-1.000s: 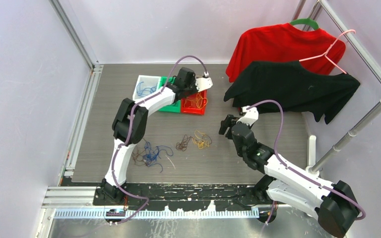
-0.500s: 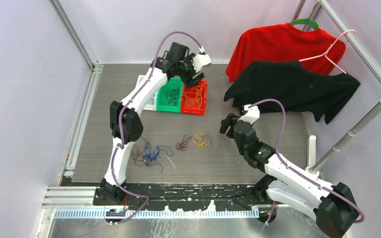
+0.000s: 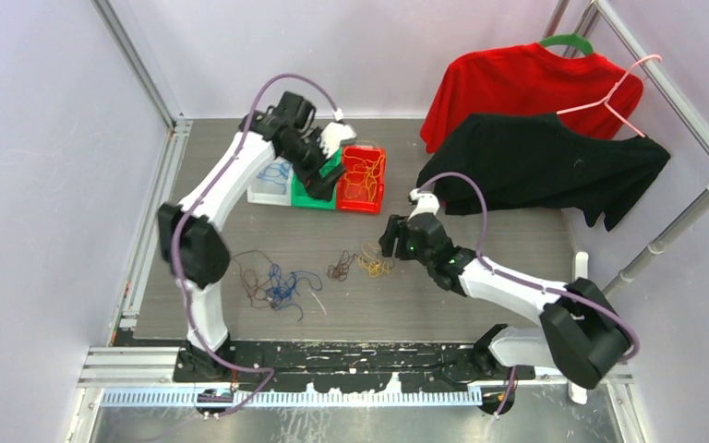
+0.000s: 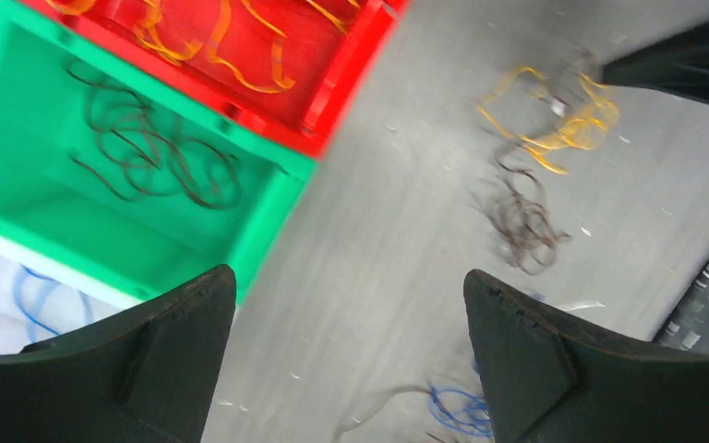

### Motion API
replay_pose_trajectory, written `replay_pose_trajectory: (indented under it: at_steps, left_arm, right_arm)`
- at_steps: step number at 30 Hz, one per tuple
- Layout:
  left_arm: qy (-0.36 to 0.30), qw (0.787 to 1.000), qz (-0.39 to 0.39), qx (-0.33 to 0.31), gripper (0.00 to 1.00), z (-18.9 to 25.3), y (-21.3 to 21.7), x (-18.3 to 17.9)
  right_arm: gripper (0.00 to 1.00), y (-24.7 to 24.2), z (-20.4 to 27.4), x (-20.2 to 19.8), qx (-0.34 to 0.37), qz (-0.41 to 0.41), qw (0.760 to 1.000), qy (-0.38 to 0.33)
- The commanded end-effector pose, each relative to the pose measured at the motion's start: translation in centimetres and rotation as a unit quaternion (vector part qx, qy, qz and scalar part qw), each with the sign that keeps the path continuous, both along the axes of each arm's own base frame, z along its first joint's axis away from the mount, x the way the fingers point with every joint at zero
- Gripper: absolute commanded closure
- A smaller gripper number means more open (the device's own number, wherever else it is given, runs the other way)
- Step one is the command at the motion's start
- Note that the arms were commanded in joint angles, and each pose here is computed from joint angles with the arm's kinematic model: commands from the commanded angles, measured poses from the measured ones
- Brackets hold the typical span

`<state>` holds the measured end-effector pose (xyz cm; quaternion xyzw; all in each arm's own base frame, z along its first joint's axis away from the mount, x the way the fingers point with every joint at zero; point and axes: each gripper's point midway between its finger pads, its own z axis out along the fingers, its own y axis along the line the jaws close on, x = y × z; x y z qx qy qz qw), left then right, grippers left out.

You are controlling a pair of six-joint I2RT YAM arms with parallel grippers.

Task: Untangle the cables
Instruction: Place the cable in the bin, then pick up the cable at the center of the board.

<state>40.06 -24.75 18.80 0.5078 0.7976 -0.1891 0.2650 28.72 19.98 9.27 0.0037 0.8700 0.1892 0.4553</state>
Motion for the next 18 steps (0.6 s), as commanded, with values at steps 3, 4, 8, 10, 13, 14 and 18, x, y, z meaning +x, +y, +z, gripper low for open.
replay_pose_trajectory:
  at_steps: [3,4,8,10,13,14,18]
  left_arm:
    - [0.018,0.999,-0.012,-0.025,0.07,3.1,3.7,-8.3]
    - [0.020,0.999,-0.009,-0.028,0.07,3.2,4.0,-8.9]
    - [0.025,0.999,-0.001,-0.039,0.09,4.1,4.5,-10.1]
    - [0.022,0.999,0.000,-0.046,0.10,4.7,4.6,-10.3]
    - [0.015,0.999,0.004,-0.052,0.10,5.2,4.5,-10.3]
    - [0.013,0.998,0.006,-0.056,0.11,5.5,4.4,-10.2]
    - [0.004,0.998,0.020,-0.059,0.11,6.5,4.8,-10.3]
  right_arm:
    - [0.33,6.9,3.6,0.7,0.051,0.166,0.984,-0.036]
    - [0.33,7.4,3.6,0.5,0.046,0.183,0.982,-0.030]
    - [0.34,7.9,3.6,-0.3,0.028,0.222,0.974,-0.022]
    - [0.34,8.1,3.5,-1.1,0.014,0.243,0.970,-0.021]
    - [0.34,8.7,2.6,-2.4,-0.034,0.273,0.961,-0.015]
    - [0.34,8.7,2.0,-2.6,-0.059,0.276,0.959,-0.010]
    - [0.42,8.4,-0.9,-2.6,-0.146,0.268,0.952,0.016]
